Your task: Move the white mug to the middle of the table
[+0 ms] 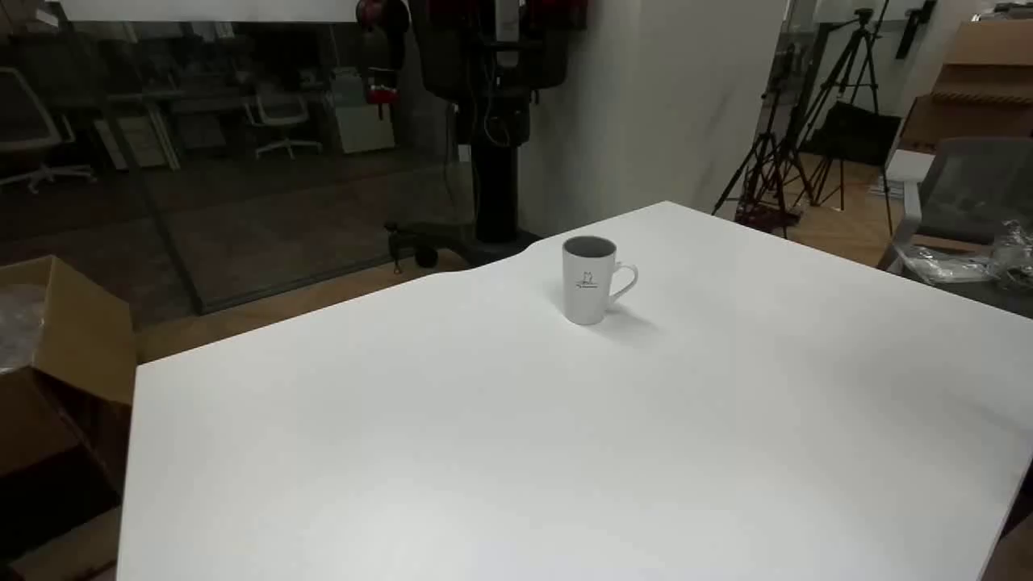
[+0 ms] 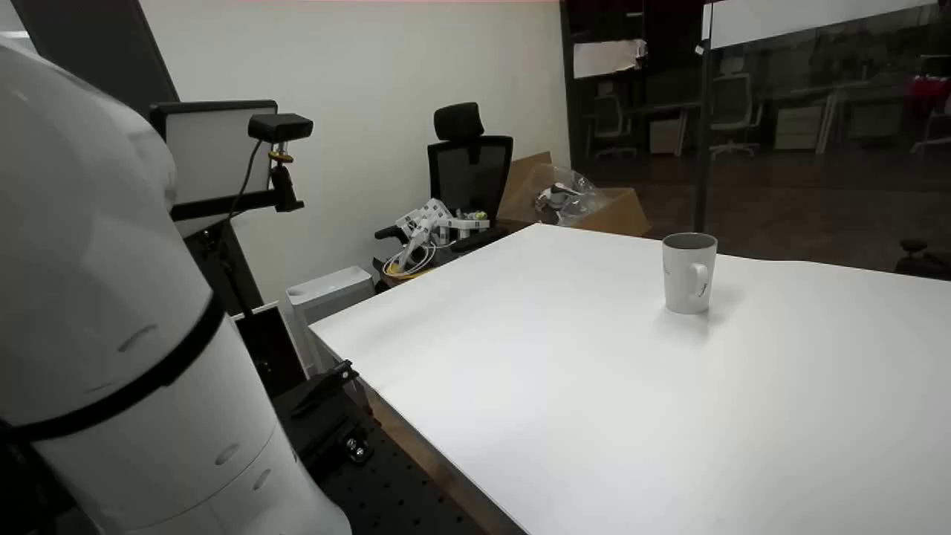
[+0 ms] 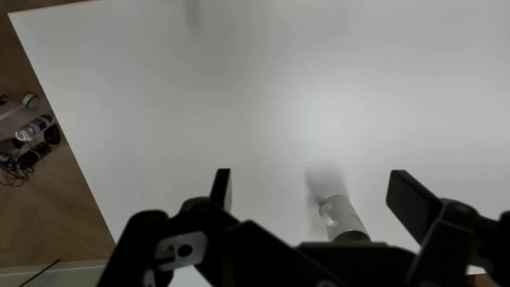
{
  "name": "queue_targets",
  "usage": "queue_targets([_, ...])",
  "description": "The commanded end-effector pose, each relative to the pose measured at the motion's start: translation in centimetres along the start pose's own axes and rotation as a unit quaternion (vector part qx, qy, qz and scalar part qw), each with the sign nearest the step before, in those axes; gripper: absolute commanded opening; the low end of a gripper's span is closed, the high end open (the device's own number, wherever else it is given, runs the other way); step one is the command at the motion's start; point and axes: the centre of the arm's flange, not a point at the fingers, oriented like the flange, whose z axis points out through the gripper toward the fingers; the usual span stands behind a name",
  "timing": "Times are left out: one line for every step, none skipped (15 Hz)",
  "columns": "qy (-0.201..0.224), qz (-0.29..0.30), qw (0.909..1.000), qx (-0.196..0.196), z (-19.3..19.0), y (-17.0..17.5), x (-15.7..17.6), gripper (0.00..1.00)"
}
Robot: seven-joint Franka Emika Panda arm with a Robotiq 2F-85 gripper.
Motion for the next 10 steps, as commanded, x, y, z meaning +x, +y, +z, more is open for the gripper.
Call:
queue_targets([0.000, 0.000, 1.0000, 0.000, 0.00, 0.00, 0.02, 1.00])
queue_targets([0.001, 0.000, 1.0000, 0.000, -0.05, 0.01, 0.02, 1.00])
queue_targets([0.002, 0.000, 1.0000, 0.000, -0.08, 0.01, 0.01, 1.00])
queue_targets([0.002, 0.000, 1.0000, 0.000, -0.09, 0.01, 0.02, 1.00])
queue_targets([0.003, 0.000, 1.0000, 0.000, -0.10, 0.01, 0.02, 1.00])
queue_targets([0.003, 0.000, 1.0000, 0.000, -0.10, 0.01, 0.03, 1.00])
queue_targets([0.003, 0.000, 1.0000, 0.000, -0.10, 0.01, 0.03, 1.00])
queue_targets([0.003, 0.000, 1.0000, 0.000, -0.11, 0.01, 0.03, 1.00])
queue_targets([0.003, 0.000, 1.0000, 0.000, -0.11, 0.01, 0.03, 1.00])
queue_targets([0.003, 0.000, 1.0000, 0.000, -0.11, 0.01, 0.03, 1.00])
